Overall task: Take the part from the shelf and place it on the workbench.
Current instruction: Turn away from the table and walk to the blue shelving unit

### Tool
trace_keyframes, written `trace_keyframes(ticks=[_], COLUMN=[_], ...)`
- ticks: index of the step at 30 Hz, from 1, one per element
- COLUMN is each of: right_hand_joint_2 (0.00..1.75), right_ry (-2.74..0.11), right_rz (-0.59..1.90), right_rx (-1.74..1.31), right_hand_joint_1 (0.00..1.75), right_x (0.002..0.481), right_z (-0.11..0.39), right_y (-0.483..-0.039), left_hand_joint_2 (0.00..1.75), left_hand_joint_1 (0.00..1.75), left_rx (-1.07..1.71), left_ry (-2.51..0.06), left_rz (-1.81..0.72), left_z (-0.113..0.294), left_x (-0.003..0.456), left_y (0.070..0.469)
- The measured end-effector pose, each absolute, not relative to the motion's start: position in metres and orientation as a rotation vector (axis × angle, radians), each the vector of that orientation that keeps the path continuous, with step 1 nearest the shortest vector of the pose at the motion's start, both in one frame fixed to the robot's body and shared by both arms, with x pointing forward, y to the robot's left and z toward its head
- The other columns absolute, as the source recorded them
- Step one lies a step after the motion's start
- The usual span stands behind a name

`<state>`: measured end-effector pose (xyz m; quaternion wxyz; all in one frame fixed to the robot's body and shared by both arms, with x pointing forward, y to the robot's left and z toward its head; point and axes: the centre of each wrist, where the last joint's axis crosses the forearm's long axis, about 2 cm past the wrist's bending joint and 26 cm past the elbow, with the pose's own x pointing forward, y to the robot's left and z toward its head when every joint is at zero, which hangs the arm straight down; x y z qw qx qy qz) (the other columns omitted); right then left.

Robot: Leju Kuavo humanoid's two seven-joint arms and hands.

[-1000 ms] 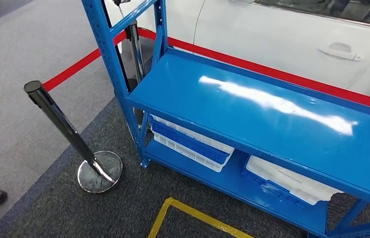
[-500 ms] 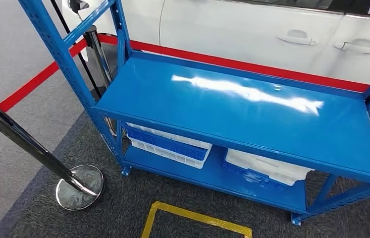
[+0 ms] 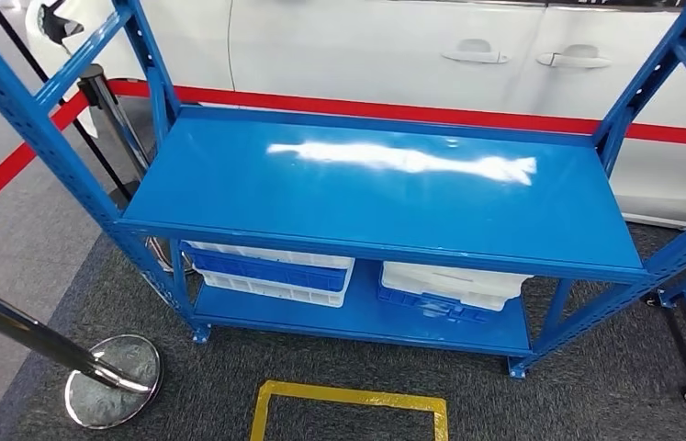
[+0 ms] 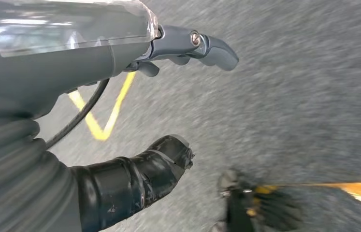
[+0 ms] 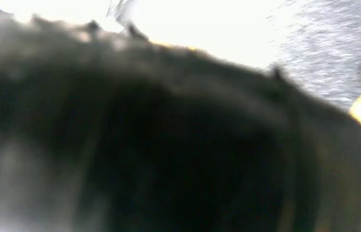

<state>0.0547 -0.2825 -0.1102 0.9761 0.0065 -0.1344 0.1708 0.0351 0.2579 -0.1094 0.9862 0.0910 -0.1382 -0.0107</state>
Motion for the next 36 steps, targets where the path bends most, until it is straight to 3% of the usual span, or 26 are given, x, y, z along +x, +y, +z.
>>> trace_keyframes(ticks=[7,12,14,16,18,20,22,24,29,34,36], right_hand_joint_2=[0.0,0.0,0.0,0.0,0.0,0.0,0.0,0.0,0.0,0.0,0.0], right_ry=[-0.255,-0.594,-0.521,-0.269,-0.012,0.085,0.071,0.05,0.016,0.002,0.0], right_rz=[0.338,0.42,0.369,0.253,0.054,-0.16,-0.267,-0.243,0.129,0.308,0.333], right_rx=[0.008,0.115,0.057,-0.056,-0.115,-0.096,-0.075,-0.04,0.095,0.137,0.144], right_hand_joint_1=[0.0,0.0,0.0,0.0,0.0,0.0,0.0,0.0,0.0,0.0,0.0], right_x=[0.065,0.103,0.111,0.095,0.06,0.026,0.005,-0.002,-0.003,0.001,0.001], right_z=[-0.109,-0.1,-0.099,-0.103,-0.109,-0.112,-0.113,-0.114,-0.115,-0.113,-0.112], right_y=[-0.281,-0.273,-0.278,-0.291,-0.31,-0.324,-0.328,-0.323,-0.281,-0.247,-0.241], left_hand_joint_2=[1.75,1.75,1.75,1.75,1.75,1.75,1.75,1.75,1.75,1.75,0.87], left_hand_joint_1=[0.0,0.0,0.0,0.0,0.0,0.0,0.0,0.0,0.0,0.0,0.0], left_rx=[0.276,0.419,0.43,0.427,0.401,0.376,0.362,0.362,0.282,0.233,0.217], left_ry=[-0.284,-0.736,-0.768,-0.541,-0.15,0.204,0.337,0.239,-0.395,-0.536,-0.536], left_rz=[0.013,-0.138,-0.204,-0.174,-0.097,0.0,0.034,-0.086,-0.655,-0.846,-0.87], left_z=[-0.105,-0.095,-0.094,-0.1,-0.107,-0.111,-0.112,-0.112,-0.111,-0.109,-0.109], left_x=[0.045,0.082,0.095,0.083,0.054,0.023,0.0,-0.007,-0.006,0.003,-0.001], left_y=[0.261,0.284,0.296,0.302,0.299,0.289,0.276,0.265,0.247,0.231,0.227])
